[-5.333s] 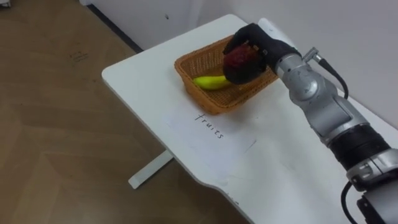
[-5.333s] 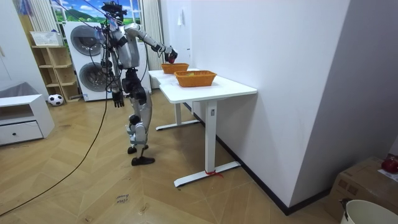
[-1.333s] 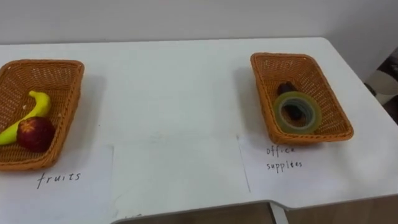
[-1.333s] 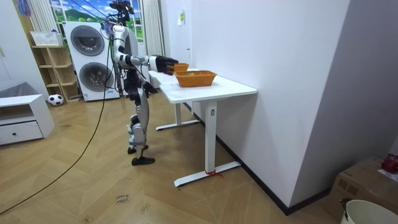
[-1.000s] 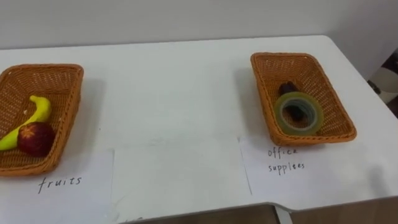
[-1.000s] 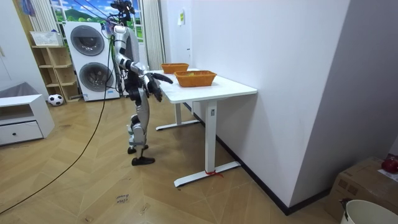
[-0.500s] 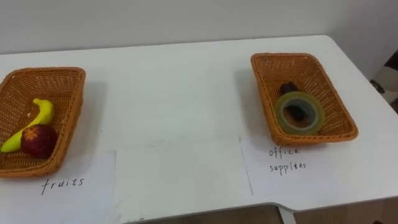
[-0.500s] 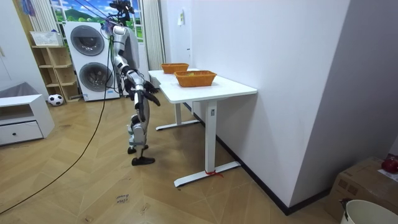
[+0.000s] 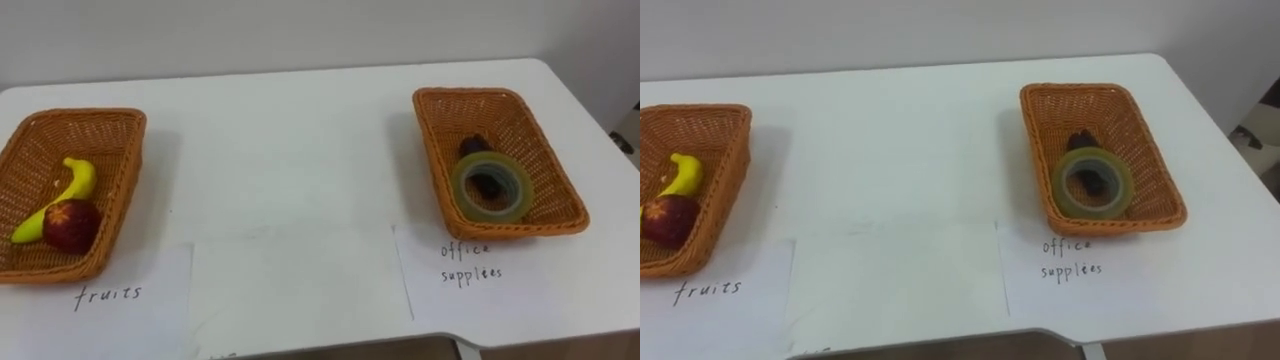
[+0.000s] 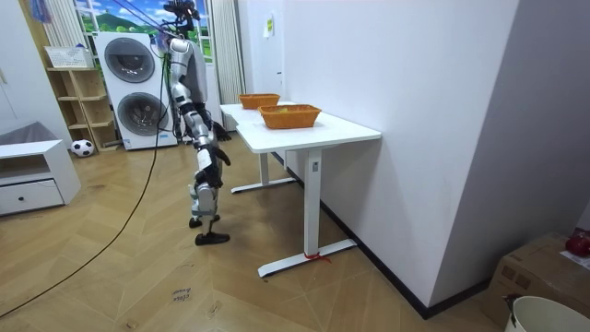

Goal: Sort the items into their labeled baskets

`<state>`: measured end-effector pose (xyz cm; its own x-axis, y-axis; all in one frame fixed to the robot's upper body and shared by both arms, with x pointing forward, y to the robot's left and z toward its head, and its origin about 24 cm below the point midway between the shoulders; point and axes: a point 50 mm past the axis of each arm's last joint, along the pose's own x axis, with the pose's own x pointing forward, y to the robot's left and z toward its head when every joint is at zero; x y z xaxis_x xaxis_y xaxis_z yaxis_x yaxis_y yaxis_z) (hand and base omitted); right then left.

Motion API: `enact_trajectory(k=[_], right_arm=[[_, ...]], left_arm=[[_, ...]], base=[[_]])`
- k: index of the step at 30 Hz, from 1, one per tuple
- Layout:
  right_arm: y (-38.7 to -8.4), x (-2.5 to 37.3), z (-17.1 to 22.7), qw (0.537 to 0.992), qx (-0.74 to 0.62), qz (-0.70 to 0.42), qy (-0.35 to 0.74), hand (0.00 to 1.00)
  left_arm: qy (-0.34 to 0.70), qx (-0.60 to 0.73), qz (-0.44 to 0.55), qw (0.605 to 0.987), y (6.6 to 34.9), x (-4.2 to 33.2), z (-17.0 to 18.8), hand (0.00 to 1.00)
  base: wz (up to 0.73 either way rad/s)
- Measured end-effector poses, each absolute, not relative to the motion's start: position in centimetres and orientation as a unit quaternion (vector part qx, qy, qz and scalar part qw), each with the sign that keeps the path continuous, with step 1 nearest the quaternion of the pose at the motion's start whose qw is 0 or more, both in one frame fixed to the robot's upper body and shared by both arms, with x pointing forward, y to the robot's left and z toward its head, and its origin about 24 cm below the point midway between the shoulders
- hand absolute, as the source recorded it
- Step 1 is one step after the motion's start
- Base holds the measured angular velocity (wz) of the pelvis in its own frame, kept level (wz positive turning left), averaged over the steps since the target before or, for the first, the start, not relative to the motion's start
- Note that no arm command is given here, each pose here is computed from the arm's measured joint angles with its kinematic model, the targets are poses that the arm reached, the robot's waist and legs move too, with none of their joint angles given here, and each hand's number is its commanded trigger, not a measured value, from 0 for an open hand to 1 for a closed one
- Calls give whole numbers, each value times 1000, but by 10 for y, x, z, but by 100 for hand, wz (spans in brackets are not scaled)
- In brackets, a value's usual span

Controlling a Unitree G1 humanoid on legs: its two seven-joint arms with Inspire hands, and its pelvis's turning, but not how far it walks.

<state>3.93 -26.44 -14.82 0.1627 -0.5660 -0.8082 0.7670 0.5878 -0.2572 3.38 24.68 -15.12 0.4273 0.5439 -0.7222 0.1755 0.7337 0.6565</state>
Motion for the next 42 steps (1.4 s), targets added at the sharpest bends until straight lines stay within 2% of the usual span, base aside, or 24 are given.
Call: enact_trajectory(k=[12,19,34,42], right_arm=[[-231,45,-162,804,89,-268,523,0],[-221,54,-164,816,69,-212,534,0],[-212,47,-169,810,96,-157,557,0],[-211,44,-171,803,101,-149,569,0]], left_arm=[[547,253,147,784,231,30,-159,0],[554,212,163,789,228,25,-160,0],[574,85,207,787,225,19,-165,0],[576,65,209,787,224,17,-165,0]], base=[[4],[3],[1],[2]])
